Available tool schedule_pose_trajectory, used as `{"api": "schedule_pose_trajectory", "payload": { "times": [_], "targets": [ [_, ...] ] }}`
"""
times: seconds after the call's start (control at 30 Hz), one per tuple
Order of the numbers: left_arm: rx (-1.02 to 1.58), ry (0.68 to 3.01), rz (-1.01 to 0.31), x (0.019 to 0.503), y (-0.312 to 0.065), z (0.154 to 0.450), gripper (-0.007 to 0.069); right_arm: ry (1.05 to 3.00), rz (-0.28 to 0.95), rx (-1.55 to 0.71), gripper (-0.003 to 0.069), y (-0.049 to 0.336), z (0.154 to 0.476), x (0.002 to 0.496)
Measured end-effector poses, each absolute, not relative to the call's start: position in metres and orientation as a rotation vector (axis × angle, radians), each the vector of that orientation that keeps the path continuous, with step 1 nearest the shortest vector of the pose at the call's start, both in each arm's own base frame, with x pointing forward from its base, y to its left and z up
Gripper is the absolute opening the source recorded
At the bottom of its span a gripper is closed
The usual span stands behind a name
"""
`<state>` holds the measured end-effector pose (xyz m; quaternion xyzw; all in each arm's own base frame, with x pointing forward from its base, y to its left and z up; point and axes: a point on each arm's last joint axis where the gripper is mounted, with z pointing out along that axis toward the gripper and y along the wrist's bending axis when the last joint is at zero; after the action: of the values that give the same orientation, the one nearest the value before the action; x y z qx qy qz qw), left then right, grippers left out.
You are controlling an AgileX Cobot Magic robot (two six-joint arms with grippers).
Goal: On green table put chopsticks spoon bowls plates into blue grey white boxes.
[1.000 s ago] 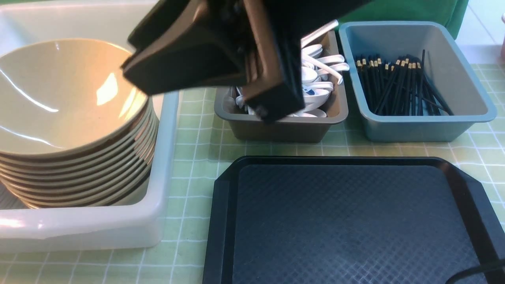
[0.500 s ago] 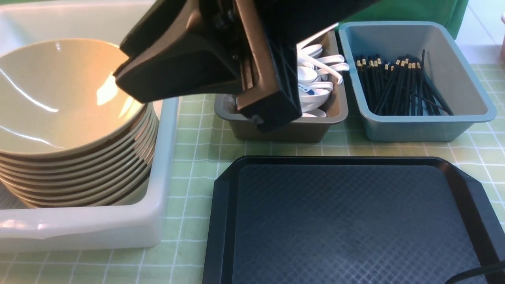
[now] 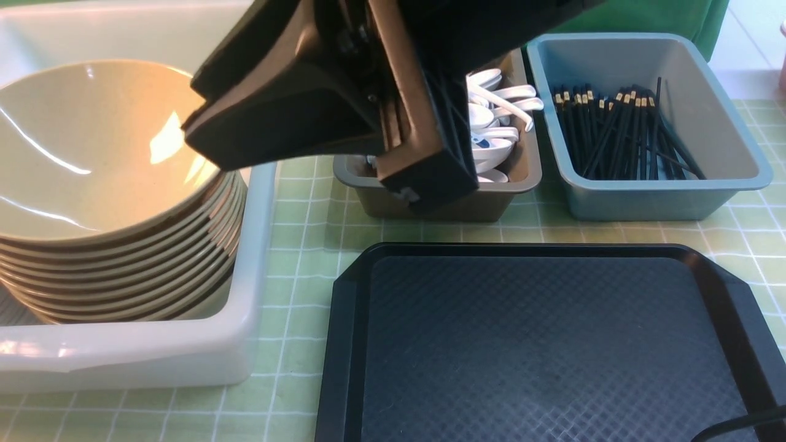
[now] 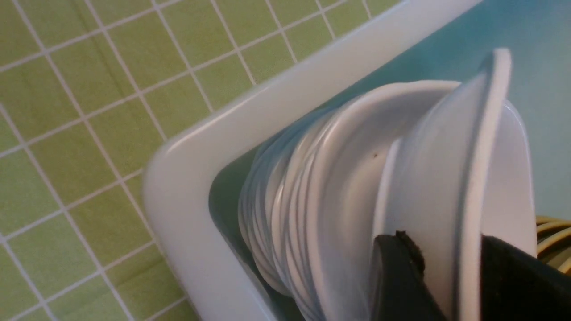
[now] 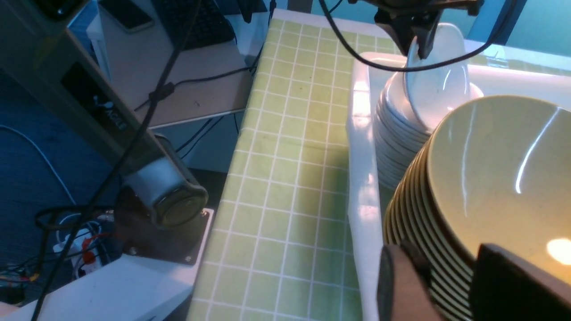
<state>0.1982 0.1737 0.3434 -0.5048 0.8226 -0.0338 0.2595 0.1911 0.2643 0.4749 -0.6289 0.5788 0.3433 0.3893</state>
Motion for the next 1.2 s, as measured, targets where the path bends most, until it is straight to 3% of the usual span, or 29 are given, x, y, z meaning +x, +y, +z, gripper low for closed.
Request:
{"api": "schedule_pose_trajectory", "payload": {
  "times": [0.33, 0.43, 0.63, 0.8, 0.87, 0.9, 1.07, 1.2],
  "targets": [
    [-1.390, 2.204, 0.041, 0.192, 0.170, 0.350, 0.0568, 1.532, 0.852, -1.613, 0.0235, 0.262, 0.471, 0.192],
    [-1.281, 2.239, 0.048, 0.195, 0.157, 0.357, 0.0605, 1.584, 0.803, -1.600, 0.0235, 0.260, 0.468, 0.195],
    [-0.670, 2.328, -0.072, 0.203, 0.075, 0.391, 0.0605, 1.887, 0.618, -1.402, 0.0235, 0.237, 0.459, 0.222],
    [-0.130, 2.325, -0.217, 0.208, 0.009, 0.403, 0.0487, 2.145, 0.418, -1.043, 0.0235, 0.188, 0.456, 0.254],
    [-0.047, 2.319, -0.244, 0.209, -0.002, 0.404, 0.0447, 2.174, 0.385, -0.990, 0.0235, 0.178, 0.455, 0.256],
    [0.056, 2.309, -0.277, 0.209, -0.018, 0.405, 0.0372, 2.203, 0.352, -0.930, 0.0235, 0.163, 0.454, 0.252],
    [0.204, 2.312, -0.342, 0.204, -0.045, 0.405, 0.0095, 2.185, 0.309, -0.801, 0.0235, 0.126, 0.441, 0.208],
    [0.197, 2.318, -0.354, 0.183, -0.047, 0.411, 0.0001, 2.109, 0.227, -0.661, 0.0235, 0.090, 0.410, 0.162]
  ]
}}
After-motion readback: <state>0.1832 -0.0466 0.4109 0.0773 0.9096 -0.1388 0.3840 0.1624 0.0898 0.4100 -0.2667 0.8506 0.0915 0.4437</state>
